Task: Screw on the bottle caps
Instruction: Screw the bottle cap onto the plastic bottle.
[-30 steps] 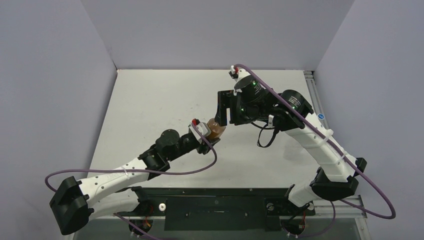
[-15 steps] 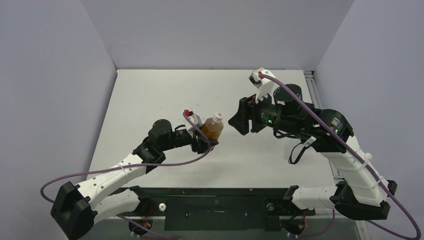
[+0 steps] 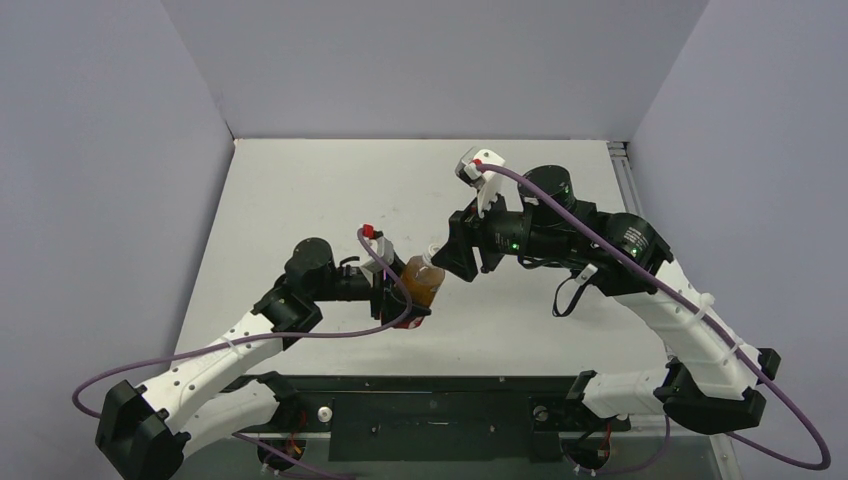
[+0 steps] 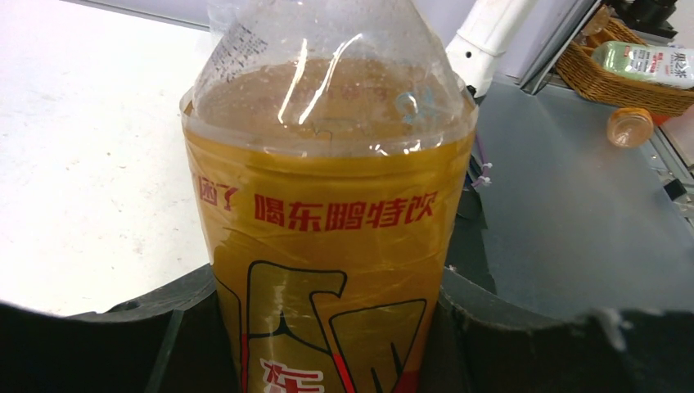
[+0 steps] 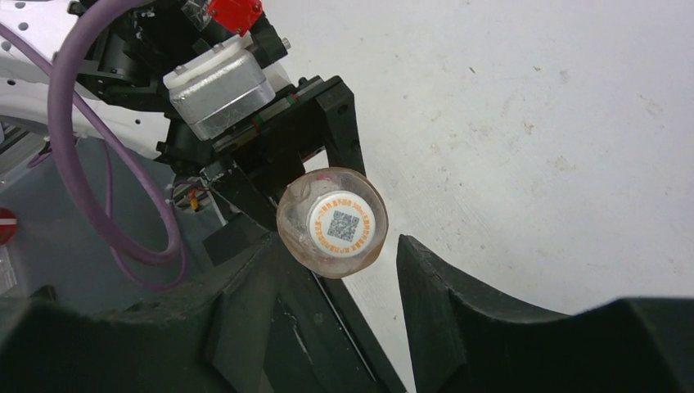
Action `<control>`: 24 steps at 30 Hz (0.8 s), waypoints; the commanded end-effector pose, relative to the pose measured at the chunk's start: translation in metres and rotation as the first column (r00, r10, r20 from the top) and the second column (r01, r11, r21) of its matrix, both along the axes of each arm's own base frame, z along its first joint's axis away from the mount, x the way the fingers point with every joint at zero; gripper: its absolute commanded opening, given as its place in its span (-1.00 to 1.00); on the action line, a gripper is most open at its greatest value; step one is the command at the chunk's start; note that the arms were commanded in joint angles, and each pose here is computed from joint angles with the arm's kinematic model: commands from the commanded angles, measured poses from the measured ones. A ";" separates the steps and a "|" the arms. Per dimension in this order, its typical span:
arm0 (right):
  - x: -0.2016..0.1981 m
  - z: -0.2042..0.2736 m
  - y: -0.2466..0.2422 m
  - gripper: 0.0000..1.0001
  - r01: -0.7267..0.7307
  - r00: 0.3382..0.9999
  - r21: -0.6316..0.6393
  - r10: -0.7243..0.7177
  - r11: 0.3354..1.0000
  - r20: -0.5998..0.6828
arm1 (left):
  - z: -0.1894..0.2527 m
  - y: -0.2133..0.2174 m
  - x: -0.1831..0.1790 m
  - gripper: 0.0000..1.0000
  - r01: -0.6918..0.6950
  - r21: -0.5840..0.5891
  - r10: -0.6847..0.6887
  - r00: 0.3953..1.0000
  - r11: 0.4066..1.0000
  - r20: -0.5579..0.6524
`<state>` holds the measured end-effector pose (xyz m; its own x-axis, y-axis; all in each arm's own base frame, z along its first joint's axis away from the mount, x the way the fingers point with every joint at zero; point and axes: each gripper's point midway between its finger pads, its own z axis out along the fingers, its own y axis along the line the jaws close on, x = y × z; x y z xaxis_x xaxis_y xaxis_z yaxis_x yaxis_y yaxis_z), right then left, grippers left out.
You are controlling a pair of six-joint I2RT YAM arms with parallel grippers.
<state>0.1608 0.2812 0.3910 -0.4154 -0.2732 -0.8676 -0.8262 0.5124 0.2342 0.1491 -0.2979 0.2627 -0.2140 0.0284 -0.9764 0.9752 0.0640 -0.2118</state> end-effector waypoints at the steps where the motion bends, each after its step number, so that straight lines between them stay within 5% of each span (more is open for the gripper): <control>1: -0.005 0.016 0.014 0.04 -0.067 0.997 0.074 0.064 0.995 0.043 | 0.027 0.001 -0.008 -1.00 0.046 -0.041 -0.045 0.998 0.998 0.040; 24: 0.001 -0.004 0.023 -0.07 -0.051 0.999 0.035 0.051 0.998 0.008 | 0.027 0.004 -0.010 -1.00 0.046 -0.037 -0.044 0.998 0.998 0.049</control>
<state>0.1604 0.2946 0.3790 -0.4184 -0.2903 -0.8606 -0.8412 0.4813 0.2466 0.1400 -0.2945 0.2621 -0.2292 0.0432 -0.9724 0.9730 0.0375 -0.2276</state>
